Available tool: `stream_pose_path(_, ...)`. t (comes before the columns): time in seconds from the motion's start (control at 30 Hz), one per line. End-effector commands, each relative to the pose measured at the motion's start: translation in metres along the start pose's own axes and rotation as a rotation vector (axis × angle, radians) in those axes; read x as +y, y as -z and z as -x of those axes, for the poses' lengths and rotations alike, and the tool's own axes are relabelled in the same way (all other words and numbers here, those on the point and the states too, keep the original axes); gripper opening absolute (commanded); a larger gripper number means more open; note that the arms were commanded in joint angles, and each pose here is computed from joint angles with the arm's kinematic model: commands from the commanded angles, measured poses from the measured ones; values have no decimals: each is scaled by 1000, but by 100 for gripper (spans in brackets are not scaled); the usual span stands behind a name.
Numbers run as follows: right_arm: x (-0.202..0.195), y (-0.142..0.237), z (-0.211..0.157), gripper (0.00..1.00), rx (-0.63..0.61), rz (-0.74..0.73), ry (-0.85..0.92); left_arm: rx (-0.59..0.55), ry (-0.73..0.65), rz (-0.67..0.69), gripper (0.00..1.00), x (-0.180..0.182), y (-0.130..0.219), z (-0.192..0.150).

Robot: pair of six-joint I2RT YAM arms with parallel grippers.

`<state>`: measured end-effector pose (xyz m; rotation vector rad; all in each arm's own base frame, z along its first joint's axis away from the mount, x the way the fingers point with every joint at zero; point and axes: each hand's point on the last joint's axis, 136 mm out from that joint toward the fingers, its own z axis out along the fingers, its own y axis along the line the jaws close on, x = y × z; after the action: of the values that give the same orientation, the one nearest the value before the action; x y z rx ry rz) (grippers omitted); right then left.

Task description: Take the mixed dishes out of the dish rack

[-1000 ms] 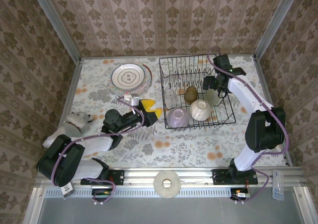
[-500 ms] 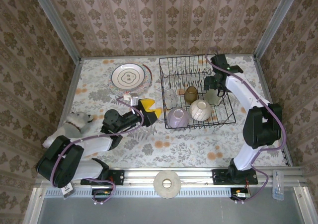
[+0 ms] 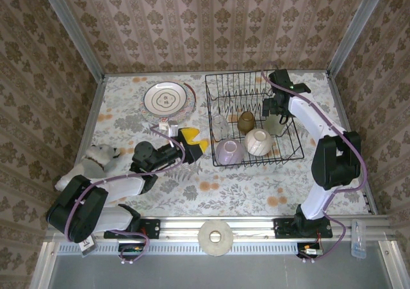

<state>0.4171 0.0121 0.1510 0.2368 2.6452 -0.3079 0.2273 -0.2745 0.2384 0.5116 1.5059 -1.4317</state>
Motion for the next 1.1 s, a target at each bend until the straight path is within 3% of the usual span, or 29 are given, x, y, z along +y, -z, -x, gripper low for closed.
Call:
stream_pose_path(0.0,-5,9,5,100,-6,-11,12,-29,-23,-27,100,-8,1,6)
stream_pose_path(0.27,8,-11,-5,100,61,25,34,-34,-33,-36,100,-12,2,8)
stream_pose_path(0.6,28,-4,-13,100,75,99,56,-37,-34,-39,100,-13,2,9)
stream_pose_path(1.07,27,-3,-11,93,65,13,110,-45,-37,-47,100,-17,3,12)
